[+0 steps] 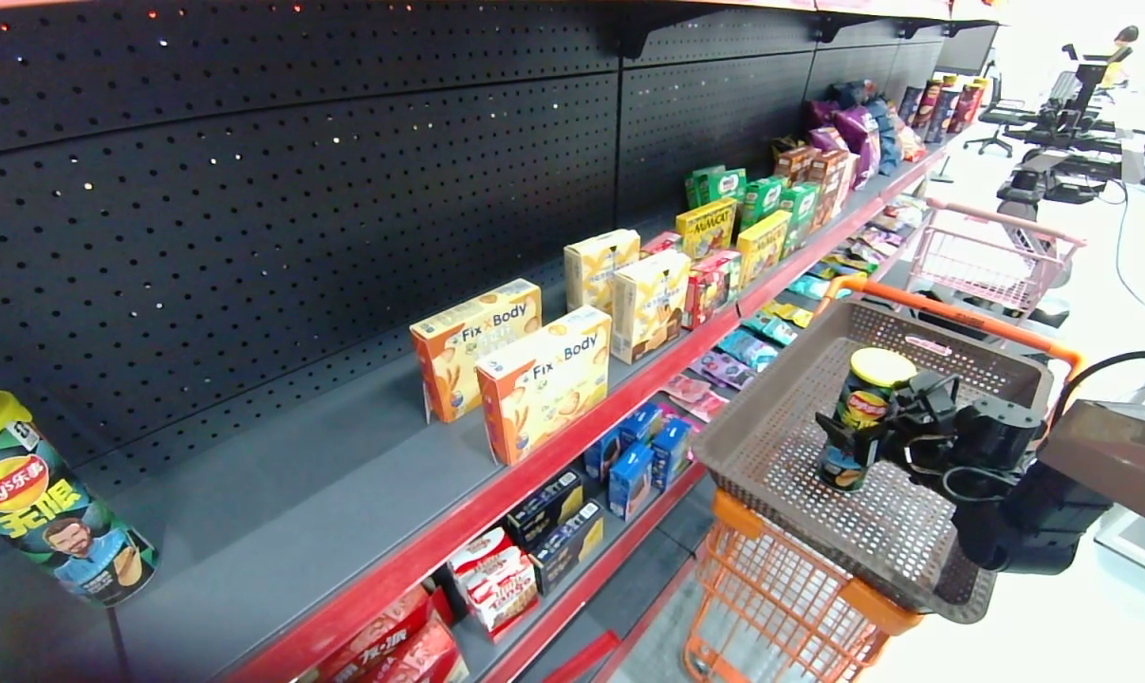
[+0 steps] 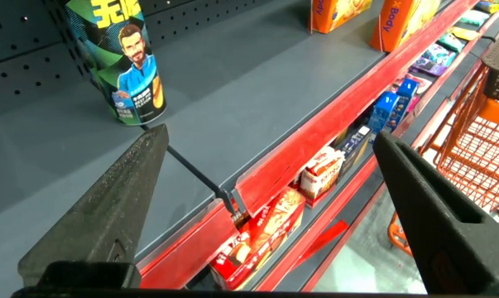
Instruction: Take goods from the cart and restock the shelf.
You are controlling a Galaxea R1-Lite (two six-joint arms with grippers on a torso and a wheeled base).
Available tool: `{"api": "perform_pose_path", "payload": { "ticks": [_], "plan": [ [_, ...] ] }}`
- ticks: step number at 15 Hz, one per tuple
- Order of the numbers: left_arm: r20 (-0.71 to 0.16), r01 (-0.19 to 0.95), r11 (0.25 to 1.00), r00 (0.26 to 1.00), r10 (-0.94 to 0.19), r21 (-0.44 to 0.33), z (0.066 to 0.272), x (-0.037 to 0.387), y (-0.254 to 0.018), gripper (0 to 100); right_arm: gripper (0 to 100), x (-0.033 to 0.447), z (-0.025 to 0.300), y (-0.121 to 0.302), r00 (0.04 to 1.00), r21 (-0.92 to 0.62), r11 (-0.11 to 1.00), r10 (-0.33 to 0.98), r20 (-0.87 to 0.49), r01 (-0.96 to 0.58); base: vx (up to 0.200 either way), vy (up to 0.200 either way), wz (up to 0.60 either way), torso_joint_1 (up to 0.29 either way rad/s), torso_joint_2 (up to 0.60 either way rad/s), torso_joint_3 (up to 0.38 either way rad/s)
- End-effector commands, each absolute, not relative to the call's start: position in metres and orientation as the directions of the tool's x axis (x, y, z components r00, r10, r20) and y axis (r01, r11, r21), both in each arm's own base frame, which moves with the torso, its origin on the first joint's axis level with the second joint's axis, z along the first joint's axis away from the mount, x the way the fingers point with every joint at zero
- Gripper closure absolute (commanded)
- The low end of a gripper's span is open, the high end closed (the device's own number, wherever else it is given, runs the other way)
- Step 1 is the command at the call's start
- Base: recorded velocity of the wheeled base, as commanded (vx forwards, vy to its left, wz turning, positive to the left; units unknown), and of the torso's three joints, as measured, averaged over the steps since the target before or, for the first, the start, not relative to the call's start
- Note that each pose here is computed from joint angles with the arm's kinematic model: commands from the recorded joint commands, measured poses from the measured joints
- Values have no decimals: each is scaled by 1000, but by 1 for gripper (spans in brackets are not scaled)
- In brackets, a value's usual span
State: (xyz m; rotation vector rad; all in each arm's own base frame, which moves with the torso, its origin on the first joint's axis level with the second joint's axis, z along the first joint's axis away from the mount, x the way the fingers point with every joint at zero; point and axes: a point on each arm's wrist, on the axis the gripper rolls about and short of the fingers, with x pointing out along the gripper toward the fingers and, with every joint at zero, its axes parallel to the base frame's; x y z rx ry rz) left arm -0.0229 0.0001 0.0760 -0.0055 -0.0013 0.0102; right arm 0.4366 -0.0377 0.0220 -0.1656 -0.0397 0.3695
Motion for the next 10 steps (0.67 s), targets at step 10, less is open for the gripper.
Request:
{"api": "perform_pose_path", "payload": {
  "ticks": [10],
  "plan": [
    [2,-11,1000,1000,11,-5,76,-23,0,0,100,418,73,-35,935,-169,922,354,3,-349,0,0,0,0,0,0]
  ]
}}
